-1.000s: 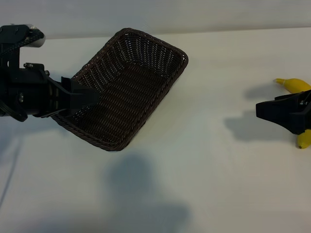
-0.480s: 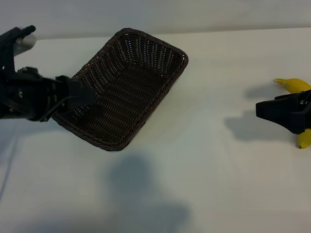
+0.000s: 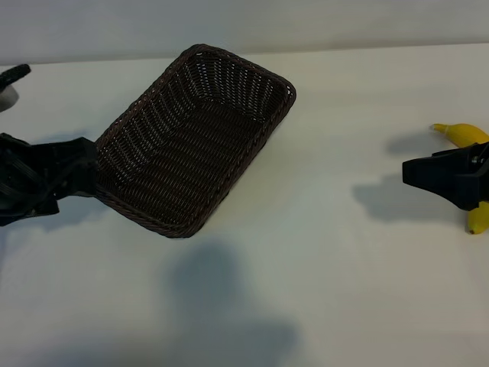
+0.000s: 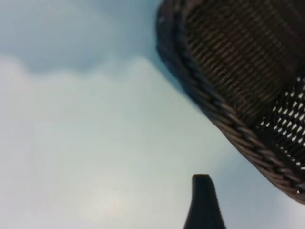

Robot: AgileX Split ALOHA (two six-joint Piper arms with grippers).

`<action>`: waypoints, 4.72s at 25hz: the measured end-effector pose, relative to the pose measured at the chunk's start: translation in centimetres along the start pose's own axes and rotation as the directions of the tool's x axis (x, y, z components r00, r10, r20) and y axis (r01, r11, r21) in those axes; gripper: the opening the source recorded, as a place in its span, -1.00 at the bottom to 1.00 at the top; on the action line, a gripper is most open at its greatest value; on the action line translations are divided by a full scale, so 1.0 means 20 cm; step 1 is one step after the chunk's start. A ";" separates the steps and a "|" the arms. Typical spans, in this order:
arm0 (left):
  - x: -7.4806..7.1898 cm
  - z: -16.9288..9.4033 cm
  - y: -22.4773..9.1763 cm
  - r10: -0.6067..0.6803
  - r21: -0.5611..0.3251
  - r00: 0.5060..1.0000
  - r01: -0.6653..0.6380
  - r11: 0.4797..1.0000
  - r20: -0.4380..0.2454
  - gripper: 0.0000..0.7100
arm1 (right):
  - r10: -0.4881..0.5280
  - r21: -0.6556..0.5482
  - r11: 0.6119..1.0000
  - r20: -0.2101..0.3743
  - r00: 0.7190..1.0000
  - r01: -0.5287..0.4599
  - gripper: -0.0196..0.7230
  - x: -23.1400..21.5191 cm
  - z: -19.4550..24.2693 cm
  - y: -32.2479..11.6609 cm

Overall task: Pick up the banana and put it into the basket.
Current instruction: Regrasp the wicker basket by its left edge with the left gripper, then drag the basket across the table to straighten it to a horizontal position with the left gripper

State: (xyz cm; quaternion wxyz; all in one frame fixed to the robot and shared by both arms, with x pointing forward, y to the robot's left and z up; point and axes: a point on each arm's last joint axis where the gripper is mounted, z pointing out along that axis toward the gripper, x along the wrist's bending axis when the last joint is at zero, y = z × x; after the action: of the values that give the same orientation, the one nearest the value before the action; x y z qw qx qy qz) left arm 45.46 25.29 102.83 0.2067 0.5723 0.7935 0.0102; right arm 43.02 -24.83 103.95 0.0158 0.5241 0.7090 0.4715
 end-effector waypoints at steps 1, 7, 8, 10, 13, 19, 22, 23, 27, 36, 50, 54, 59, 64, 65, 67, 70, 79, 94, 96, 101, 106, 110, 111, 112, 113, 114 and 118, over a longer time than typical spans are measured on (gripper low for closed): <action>0.00 0.00 0.00 -0.026 0.001 1.000 0.026 1.000 -0.003 0.52 | 0.000 0.000 1.000 0.000 1.000 0.000 0.56 0.00 0.00 0.00; 0.01 0.00 -0.01 -0.170 0.026 0.985 0.170 0.985 -0.020 0.52 | 0.000 0.000 1.000 0.000 1.000 0.000 0.56 0.00 0.00 0.00; 0.01 0.01 -0.01 -0.196 0.028 0.980 0.197 0.980 -0.024 0.52 | 0.000 0.000 1.000 0.000 1.000 0.000 0.56 0.00 0.00 0.00; 0.01 0.04 0.00 -0.239 0.044 0.970 0.241 0.970 -0.040 0.52 | 0.000 0.000 1.000 0.000 1.000 0.000 0.56 0.00 0.00 0.00; 0.01 0.12 0.02 -0.297 0.084 0.952 0.302 0.950 -0.071 0.52 | 0.001 0.000 1.000 0.000 1.000 -0.001 0.56 0.00 0.00 0.00; -0.01 0.22 0.04 -0.377 0.125 0.924 0.382 0.916 -0.066 0.52 | 0.002 0.000 1.000 0.000 1.000 -0.002 0.56 0.00 0.00 0.00; -0.01 0.22 0.04 -0.390 0.114 0.919 0.394 0.912 -0.061 0.52 | 0.002 0.000 1.000 0.000 1.000 -0.002 0.56 0.00 0.00 0.00; -0.01 0.23 0.05 -0.395 0.110 0.917 0.399 0.910 -0.060 0.52 | 0.002 0.000 1.000 0.000 1.000 -0.002 0.56 0.00 0.00 0.00; 0.00 0.27 0.06 -0.433 0.111 0.898 0.439 0.892 -0.075 0.52 | 0.002 0.000 1.000 0.000 1.000 -0.002 0.56 0.00 0.00 0.00; 0.00 0.34 0.07 -0.491 0.113 0.865 0.501 0.858 -0.105 0.52 | 0.002 0.000 1.000 0.000 1.000 -0.002 0.56 0.00 0.00 0.00; 0.01 0.47 0.10 -0.557 0.109 0.822 0.568 0.816 -0.115 0.52 | 0.002 0.000 1.000 0.000 1.000 -0.002 0.56 0.00 0.00 0.00; 0.02 0.50 0.10 -0.566 0.104 0.817 0.576 0.811 -0.113 0.48 | 0.002 0.000 1.000 0.000 1.000 -0.002 0.56 0.00 0.00 0.00; 0.03 0.55 0.10 -0.569 0.115 0.810 0.584 0.803 -0.140 0.30 | 0.002 0.000 1.000 0.000 1.000 -0.002 0.56 0.00 0.00 0.00; 0.03 0.56 0.11 -0.575 0.106 0.807 0.589 0.801 -0.131 0.01 | 0.002 0.000 1.000 0.000 1.000 -0.002 0.56 0.00 0.00 0.00; 0.03 0.56 0.11 -0.577 0.104 0.807 0.589 0.801 -0.128 -0.06 | 0.002 0.000 1.000 0.000 1.000 -0.002 0.56 0.00 0.00 0.00; 0.03 0.56 0.11 -0.580 0.099 0.806 0.591 0.801 -0.121 -0.27 | 0.002 0.000 1.000 0.000 1.000 -0.002 0.56 0.00 0.00 0.00; 0.02 0.56 0.11 -0.583 0.098 0.804 0.593 0.799 -0.117 -0.55 | 0.002 0.000 1.000 0.000 1.000 -0.002 0.56 0.00 0.00 0.00; 0.02 0.56 0.12 -0.584 0.094 0.804 0.594 0.799 -0.114 -0.55 | 0.002 0.000 1.000 0.000 1.000 -0.002 0.56 0.00 0.00 0.00; -0.03 0.46 0.14 -0.427 0.121 0.903 0.428 0.895 -0.035 -0.55 | 0.002 0.000 1.000 0.000 1.000 -0.002 0.56 0.00 0.00 0.00; -0.06 0.44 0.17 -0.394 0.131 0.919 0.390 0.911 0.004 -0.55 | 0.002 0.000 1.000 0.000 1.000 -0.002 0.56 0.00 0.00 0.00; -0.14 0.37 0.25 -0.263 0.132 0.961 0.251 0.959 0.082 -0.55 | 0.002 0.000 1.000 0.000 1.000 -0.002 0.56 0.00 0.00 0.00; -0.21 0.29 0.31 -0.124 0.138 0.986 0.108 0.984 0.110 -0.55 | 0.002 0.001 1.000 -0.002 1.000 -0.002 0.56 0.00 0.00 0.00; -0.26 0.23 0.41 0.022 0.152 0.996 -0.035 0.988 0.086 -0.55 | 0.002 0.002 1.000 -0.002 1.000 -0.002 0.56 0.00 0.00 0.00; -0.27 0.22 0.43 0.055 0.164 0.995 -0.068 0.984 0.080 -0.55 | 0.002 0.002 1.000 -0.002 1.000 -0.002 0.56 0.00 0.00 0.00; -0.28 0.22 0.46 0.088 0.169 0.993 -0.101 0.980 0.080 -0.55 | 0.002 0.002 1.000 -0.002 1.000 -0.002 0.56 0.00 0.00 0.00; -0.29 0.23 0.48 0.114 0.187 0.990 -0.127 0.974 0.079 -0.55 | 0.002 0.002 1.000 -0.002 1.000 -0.002 0.56 0.00 0.00 0.00; -0.31 0.23 0.51 0.146 0.200 0.986 -0.160 0.967 0.081 -0.55 | 0.002 0.002 1.000 -0.002 1.000 -0.002 0.56 0.00 0.00 0.00; -0.36 0.27 0.60 0.238 0.262 0.966 -0.257 0.930 0.100 -0.55 | 0.002 0.002 1.000 -0.002 1.000 -0.002 0.56 0.00 0.00 0.00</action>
State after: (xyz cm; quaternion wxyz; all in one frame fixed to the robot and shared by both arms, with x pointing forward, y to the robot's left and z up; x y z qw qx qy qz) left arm 60.07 21.63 103.13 0.1496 0.6906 0.7015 -0.0922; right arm 43.00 -24.81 103.95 0.0141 0.5243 0.7088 0.4716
